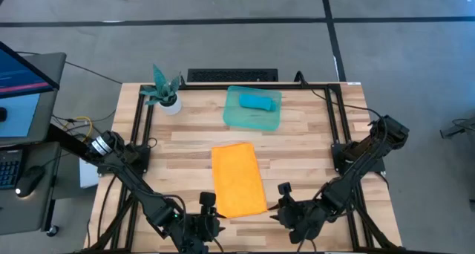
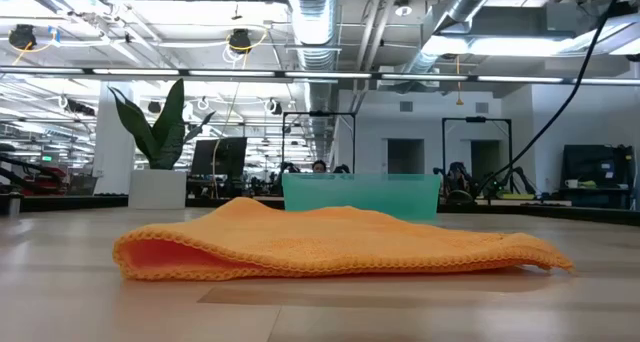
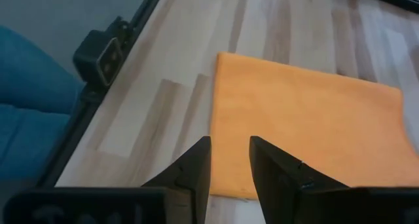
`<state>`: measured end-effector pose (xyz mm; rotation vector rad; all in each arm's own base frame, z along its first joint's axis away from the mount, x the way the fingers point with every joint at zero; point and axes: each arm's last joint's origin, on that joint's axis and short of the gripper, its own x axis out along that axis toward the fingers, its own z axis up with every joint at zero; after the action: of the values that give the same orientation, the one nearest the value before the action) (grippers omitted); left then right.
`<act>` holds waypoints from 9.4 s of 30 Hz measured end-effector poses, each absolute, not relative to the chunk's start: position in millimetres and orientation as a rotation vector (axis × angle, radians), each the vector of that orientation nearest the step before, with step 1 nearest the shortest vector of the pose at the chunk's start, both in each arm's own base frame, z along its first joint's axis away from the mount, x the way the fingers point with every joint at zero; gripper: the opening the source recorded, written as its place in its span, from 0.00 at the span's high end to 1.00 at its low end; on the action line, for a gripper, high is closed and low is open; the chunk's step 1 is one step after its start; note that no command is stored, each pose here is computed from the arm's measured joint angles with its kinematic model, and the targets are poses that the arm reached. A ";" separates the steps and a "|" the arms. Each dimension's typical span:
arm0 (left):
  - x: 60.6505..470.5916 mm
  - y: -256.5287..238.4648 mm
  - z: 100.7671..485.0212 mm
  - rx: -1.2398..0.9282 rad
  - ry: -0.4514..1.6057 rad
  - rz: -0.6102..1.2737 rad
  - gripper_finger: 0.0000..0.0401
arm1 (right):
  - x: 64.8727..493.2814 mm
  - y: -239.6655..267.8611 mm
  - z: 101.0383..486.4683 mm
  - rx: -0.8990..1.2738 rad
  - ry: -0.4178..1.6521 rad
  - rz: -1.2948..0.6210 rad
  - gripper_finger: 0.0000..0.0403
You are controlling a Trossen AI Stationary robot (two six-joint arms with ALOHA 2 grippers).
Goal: Roll microfiber towels into tight, uniform cylinder then place into a basket
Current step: Fold the yellow microfiber towel
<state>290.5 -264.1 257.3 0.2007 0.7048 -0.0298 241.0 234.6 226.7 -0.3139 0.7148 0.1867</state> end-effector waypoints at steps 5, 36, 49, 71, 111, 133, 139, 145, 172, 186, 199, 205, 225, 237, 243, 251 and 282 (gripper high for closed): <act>295.7 -268.5 230.9 0.218 0.751 0.024 0.64 | 237.7 238.1 226.8 -0.318 0.712 0.200 0.68; 320.8 -262.8 147.3 0.227 1.022 0.018 0.64 | 269.8 231.3 169.6 -0.394 0.845 0.115 0.46; 315.9 -252.7 134.8 0.213 1.065 0.069 0.64 | 297.1 213.6 124.0 -0.313 1.018 0.184 0.46; 318.4 -239.1 124.5 0.184 1.051 0.116 0.67 | 316.1 189.6 120.4 -0.120 1.074 0.163 0.65; 311.5 -283.4 181.0 0.414 0.902 0.133 1.00 | 302.5 262.0 187.6 -0.250 1.055 0.368 0.95; 336.3 -241.1 193.1 0.533 0.858 0.394 1.00 | 285.3 245.3 191.6 -0.303 1.205 0.010 0.95; 349.4 -217.6 186.8 0.501 0.886 0.452 1.00 | 288.0 219.7 173.1 -0.294 1.278 -0.093 0.96; 356.0 -197.7 179.8 0.490 0.928 0.496 1.00 | 296.5 197.1 164.4 -0.230 1.307 -0.189 0.96; 372.0 -173.6 173.8 0.227 1.118 0.348 0.97 | 296.2 184.5 154.8 -0.184 1.336 -0.254 0.96; 374.0 -169.5 173.9 0.223 1.113 0.366 0.66 | 296.0 184.4 154.5 -0.183 1.339 -0.254 0.96; 384.7 -197.7 176.3 0.255 0.936 0.222 0.65 | 295.2 183.9 154.5 -0.187 1.347 -0.259 0.95; 394.2 -189.3 157.9 0.298 0.984 0.192 0.65 | 294.8 185.1 153.9 -0.141 1.351 -0.271 0.86; 401.9 -177.7 128.9 0.296 1.064 0.220 0.65 | 292.3 181.5 157.6 -0.128 1.433 -0.273 0.59; 394.3 -189.5 130.9 0.414 1.047 0.249 0.65 | 273.4 215.4 170.6 -0.268 1.410 -0.170 0.59; 398.7 -193.6 142.5 0.391 1.017 0.244 0.65 | 278.2 224.5 171.7 -0.392 1.267 -0.112 0.59; 391.5 -194.9 140.4 0.405 1.066 0.257 0.65 | 293.7 196.7 159.0 -0.357 1.267 -0.183 0.60; 398.2 -161.9 138.2 0.438 1.118 0.369 0.65 | 274.9 178.9 143.6 -0.387 1.412 -0.292 0.62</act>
<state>398.2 -161.9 138.2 0.4376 1.1179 0.3691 274.9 178.9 143.6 -0.3866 1.4116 -0.2917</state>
